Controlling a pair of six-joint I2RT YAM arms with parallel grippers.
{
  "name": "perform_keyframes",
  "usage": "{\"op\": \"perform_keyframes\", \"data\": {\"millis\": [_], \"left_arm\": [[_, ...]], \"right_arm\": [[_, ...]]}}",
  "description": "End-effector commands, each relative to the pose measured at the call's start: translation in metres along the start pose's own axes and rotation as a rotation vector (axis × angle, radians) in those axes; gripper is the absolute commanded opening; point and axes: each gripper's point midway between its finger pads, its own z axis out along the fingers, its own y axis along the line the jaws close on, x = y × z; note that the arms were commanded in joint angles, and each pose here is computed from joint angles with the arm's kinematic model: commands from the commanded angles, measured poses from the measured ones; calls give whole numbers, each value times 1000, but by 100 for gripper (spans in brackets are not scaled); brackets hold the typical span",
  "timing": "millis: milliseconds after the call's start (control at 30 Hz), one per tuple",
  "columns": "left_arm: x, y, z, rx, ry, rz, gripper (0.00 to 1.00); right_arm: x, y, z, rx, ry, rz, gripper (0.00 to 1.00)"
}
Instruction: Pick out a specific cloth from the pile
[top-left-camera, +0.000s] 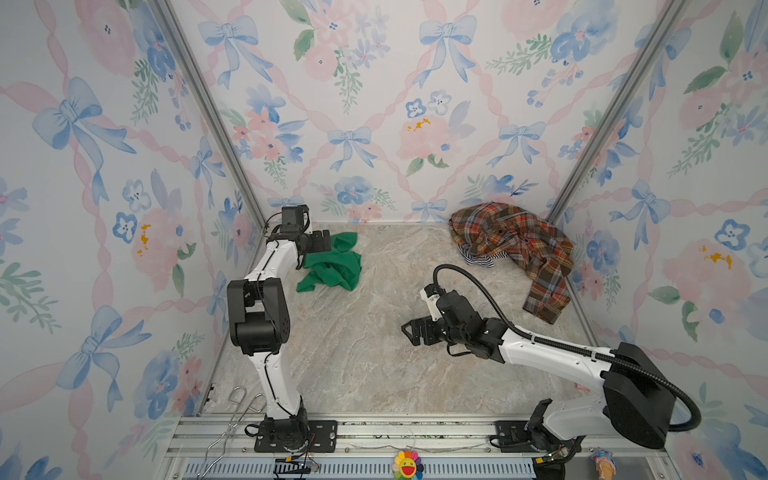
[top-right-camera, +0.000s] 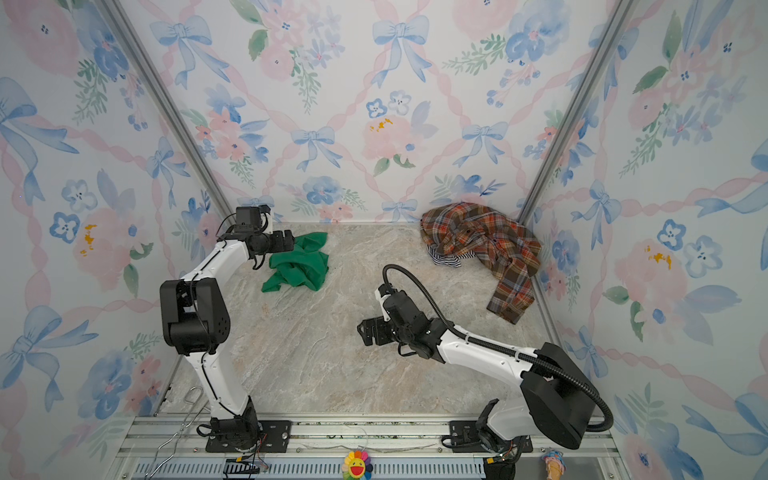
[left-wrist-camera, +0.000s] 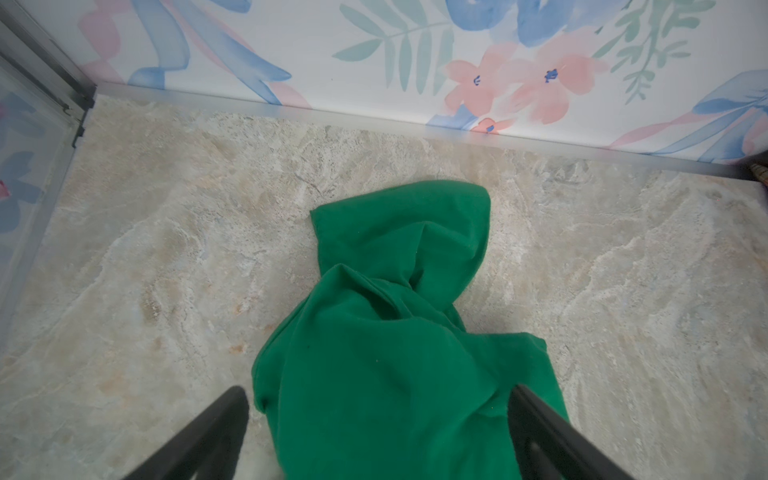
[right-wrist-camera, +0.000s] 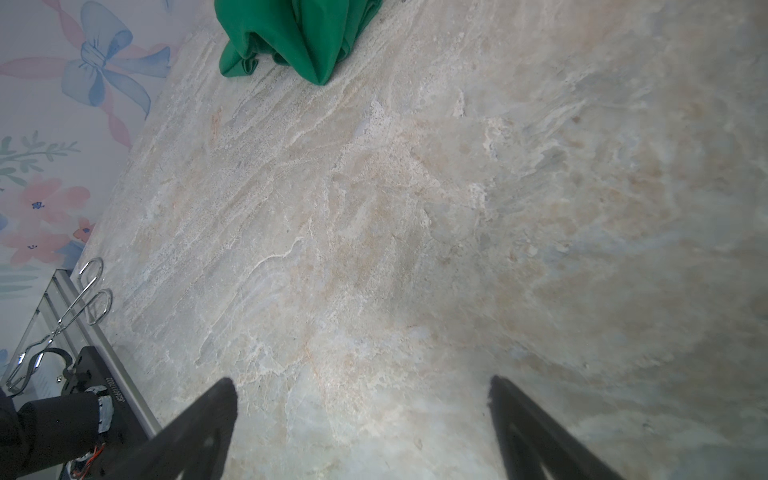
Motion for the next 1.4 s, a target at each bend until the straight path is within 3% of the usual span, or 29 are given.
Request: {"op": "perform_keyframes", "data": {"millis": [0,133,233,300,367,467,600,700,767,833,933,1000,1100,1267,1367], "left_arm": [[-26,-10,-56,9,-144,7,98],[-20,-2,-120,-50,-332,-75,98],[12,23,-162,-183,-510,-162,98],[57,46,-178,-364,-598,-171,98],[96,58,-178,-500,-618,-112,98],[135,72,-165,-566,-607,-91,98],[150,71,-152,-486,-685,-127,98],[157,66,-139,-373,-741,-149,98],[148,49,-136,-297,-776,-57,98],[149,27,-120,-227,-705,39,98],[144,16,-107,-191,-720,104,98],[150,25,-97,-201,-631,58,98],[147,22,-101,-204,-676,73,98],[144,19,-95,-224,-658,94,98],[144,9,-91,-225,-637,144,98]], "right_arm": [[-11,-10,-16,32,-35,-13,97],[-44,-44,-46,63,-112,21,97],[-66,-96,-76,177,-188,68,97],[-77,-135,-100,256,-273,124,97],[-79,-167,-121,319,-336,186,97],[-77,-201,-155,427,-390,218,97],[-55,-246,-187,673,-457,184,97],[-38,-276,-205,810,-522,237,97],[-32,-286,-206,843,-545,234,97],[-27,-294,-205,878,-564,211,97],[-18,-301,-198,896,-610,166,97],[-16,-303,-195,890,-654,160,97],[-18,-301,-190,858,-695,136,97],[-16,-312,-178,889,-642,132,97],[-30,-306,-168,862,-672,64,97]]}}
